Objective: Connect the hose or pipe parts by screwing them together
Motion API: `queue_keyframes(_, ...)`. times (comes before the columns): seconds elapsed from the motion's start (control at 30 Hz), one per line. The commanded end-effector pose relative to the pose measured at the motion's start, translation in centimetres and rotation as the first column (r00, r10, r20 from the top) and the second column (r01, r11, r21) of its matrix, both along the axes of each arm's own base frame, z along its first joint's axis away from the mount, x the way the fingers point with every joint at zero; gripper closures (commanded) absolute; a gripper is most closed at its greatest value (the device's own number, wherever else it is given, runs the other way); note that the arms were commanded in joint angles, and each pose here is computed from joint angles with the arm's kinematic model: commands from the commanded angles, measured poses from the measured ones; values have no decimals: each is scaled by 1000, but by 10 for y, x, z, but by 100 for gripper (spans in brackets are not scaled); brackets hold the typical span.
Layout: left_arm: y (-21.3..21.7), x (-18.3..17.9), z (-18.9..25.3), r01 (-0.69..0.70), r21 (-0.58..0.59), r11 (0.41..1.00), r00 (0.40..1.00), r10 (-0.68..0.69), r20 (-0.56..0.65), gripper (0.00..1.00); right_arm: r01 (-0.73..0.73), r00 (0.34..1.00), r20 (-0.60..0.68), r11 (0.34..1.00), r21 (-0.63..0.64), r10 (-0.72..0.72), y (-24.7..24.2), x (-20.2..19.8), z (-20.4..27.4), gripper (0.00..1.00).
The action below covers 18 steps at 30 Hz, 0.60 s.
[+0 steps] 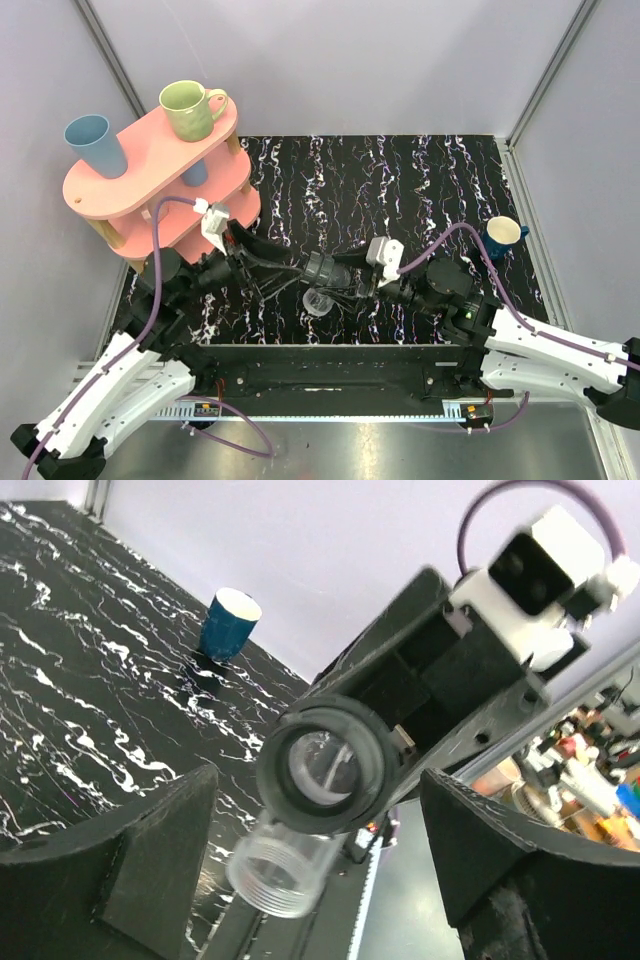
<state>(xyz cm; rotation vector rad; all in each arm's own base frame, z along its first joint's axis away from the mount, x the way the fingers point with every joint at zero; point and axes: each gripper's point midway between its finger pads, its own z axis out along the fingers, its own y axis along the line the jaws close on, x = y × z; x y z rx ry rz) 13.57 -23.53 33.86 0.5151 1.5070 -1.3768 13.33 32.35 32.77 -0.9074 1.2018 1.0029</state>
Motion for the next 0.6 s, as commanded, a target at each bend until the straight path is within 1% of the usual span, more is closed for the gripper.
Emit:
queue_keyframes(0.0, 8, 9, -6, -97, 75, 992, 941, 116, -318, 14, 109, 948, 309, 991, -82, -79, -13, 18, 17, 100)
queue_keyframes(0.03, 7, 6, 2, -90, 48, 995, 920, 102, -380, 14, 124, 935, 346, 987, -100, -82, -14, 21, 15, 100)
queue_keyframes(0.07, 4, 4, 3, -74, 39, 996, 908, 84, -411, 13, 138, 922, 378, 984, -112, -87, -15, 23, 13, 100)
queue_keyframes(0.1, 3, 1, 3, -58, 29, 998, 893, 65, -445, 14, 158, 893, 441, 979, -128, -87, -16, 25, 13, 100)
queue_keyframes(0.13, 3, -1, 7, -64, 8, 998, 869, 60, -492, 14, 165, 872, 481, 979, -120, -88, -16, 24, 17, 100)
queue_keyframes(0.17, 2, -1, 7, -66, 6, 998, 858, 60, -511, 13, 174, 853, 514, 977, -121, -88, -18, 23, 12, 100)
queue_keyframes(0.2, 2, -3, 6, -56, 6, 998, 848, 51, -528, 14, 191, 816, 572, 975, -116, -91, -19, 22, 14, 100)
queue_keyframes(0.23, 2, -4, 9, -57, 0, 998, 839, 48, -543, 14, 201, 793, 598, 977, -74, -118, -20, 21, 22, 100)
queue_keyframes(0.3, 2, -3, 6, -62, 8, 998, 821, 55, -568, 13, 216, 758, 636, 976, -40, -142, -22, 18, 26, 100)
queue_keyframes(0.33, 2, -2, 4, -65, 8, 998, 807, 57, -587, 13, 196, 746, 655, 979, -47, -118, -18, 10, 22, 100)
queue_keyframes(0.37, 0, -1, 2, -64, 15, 998, 799, 60, -599, 13, 198, 711, 694, 979, -46, -111, -16, 5, 23, 100)
queue_keyframes(0.4, -1, -2, 1, -52, 16, 999, 794, 51, -606, 13, 229, 698, 703, 973, -41, -134, -17, 7, 22, 100)
queue_keyframes(0.43, -2, -2, 0, -45, 15, 999, 787, 45, -615, 13, 214, 688, 715, 976, -39, -123, -12, -2, 23, 100)
queue_keyframes(0.47, -4, -1, -2, -34, 14, 999, 782, 35, -622, 13, 229, 667, 736, 972, -54, -116, -9, -2, 21, 100)
queue_keyframes(0.5, -7, -4, 4, -6, -9, 1000, 792, -1, -610, 13, 245, 661, 739, 968, -51, -128, -8, -1, 21, 100)
queue_keyframes(0.57, -11, -6, 2, 22, -32, 999, 785, -37, -618, 14, 234, 661, 740, 971, -48, -123, -3, -4, 21, 100)
